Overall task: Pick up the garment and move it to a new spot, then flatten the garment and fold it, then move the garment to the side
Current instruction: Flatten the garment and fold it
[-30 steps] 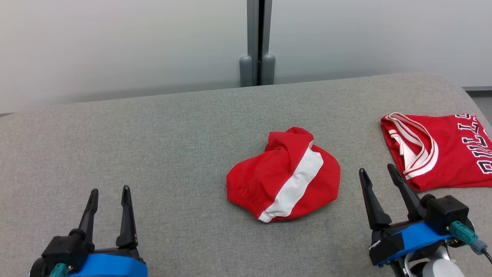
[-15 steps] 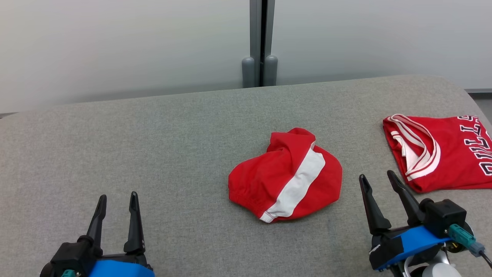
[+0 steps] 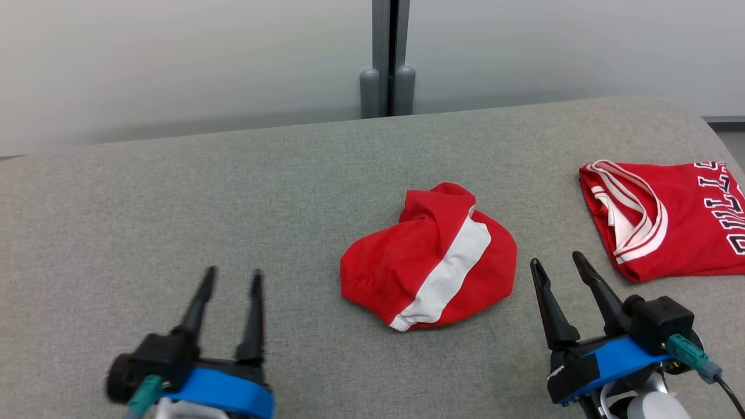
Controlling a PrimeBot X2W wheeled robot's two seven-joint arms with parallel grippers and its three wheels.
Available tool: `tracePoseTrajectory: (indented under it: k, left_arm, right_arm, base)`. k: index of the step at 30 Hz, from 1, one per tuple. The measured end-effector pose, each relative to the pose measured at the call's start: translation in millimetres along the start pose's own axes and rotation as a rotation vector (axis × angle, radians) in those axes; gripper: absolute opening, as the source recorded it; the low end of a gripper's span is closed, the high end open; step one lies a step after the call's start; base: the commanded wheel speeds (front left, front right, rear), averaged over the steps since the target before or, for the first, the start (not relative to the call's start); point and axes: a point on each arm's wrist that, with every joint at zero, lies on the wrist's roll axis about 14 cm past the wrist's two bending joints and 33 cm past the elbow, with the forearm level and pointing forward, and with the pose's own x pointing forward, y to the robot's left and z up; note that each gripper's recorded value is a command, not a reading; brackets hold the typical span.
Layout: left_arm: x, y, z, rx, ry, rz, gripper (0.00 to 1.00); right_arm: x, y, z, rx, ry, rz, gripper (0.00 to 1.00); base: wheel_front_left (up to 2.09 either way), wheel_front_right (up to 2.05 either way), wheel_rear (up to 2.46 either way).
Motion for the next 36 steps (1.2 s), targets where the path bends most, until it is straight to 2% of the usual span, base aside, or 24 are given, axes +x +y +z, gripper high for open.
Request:
tracePoseTrajectory:
  k: [4,12,18,21,26,27,28,32,36]
  left_arm:
    - [7.4,-45.3,-25.6,-0.044,0.105,-0.152,1.0]
    - [-6.8,-113.9,-100.8,-0.136,0.419,-0.35,1.0]
    - [-8.6,-143.2,-121.8,-0.257,0.546,-0.401,1.0]
    - [-2.5,-153.7,-122.1,-0.284,0.564,-0.43,1.0]
    - [13.9,-151.6,-115.8,-0.317,0.537,-0.421,1.0]
    - [16.2,-151.9,-114.1,-0.322,0.529,-0.423,0.76]
    - [18.6,-152.5,-111.2,-0.316,0.514,-0.43,0.0]
    - [32.0,-144.0,-94.1,-0.314,0.433,-0.427,0.0]
    - [49.6,-134.6,-65.6,-0.263,0.337,-0.448,0.0]
  right_arm:
    - [2.6,0.0,-2.0,-0.001,0.004,0.001,1.0]
    - [3.3,-2.0,-8.5,0.01,0.017,-0.009,1.0]
    - [2.9,-9.2,-8.8,0.01,0.014,-0.031,1.0]
    - [2.8,-14.0,-7.5,0.007,0.008,-0.045,1.0]
    - [-0.2,-19.7,-7.7,0.006,0.008,-0.063,1.0]
    - [-0.7,-20.1,-7.6,0.007,0.008,-0.065,1.0]
    - [-1.1,-20.6,-7.1,0.007,0.005,-0.067,1.0]
    - [-2.9,-22.6,-4.9,0.01,-0.005,-0.075,1.0]
    - [-4.5,-22.6,-2.9,0.012,-0.011,-0.077,1.0]
  base:
    - [0.0,0.0,0.0]
    - [0.0,0.0,0.0]
    - [0.0,0.0,0.0]
    - [0.0,0.0,0.0]
    - [0.0,0.0,0.0]
    - [0.0,0.0,0.0]
    - [0.0,0.0,0.0]
    - [0.0,0.0,0.0]
    - [0.0,0.0,0.0]
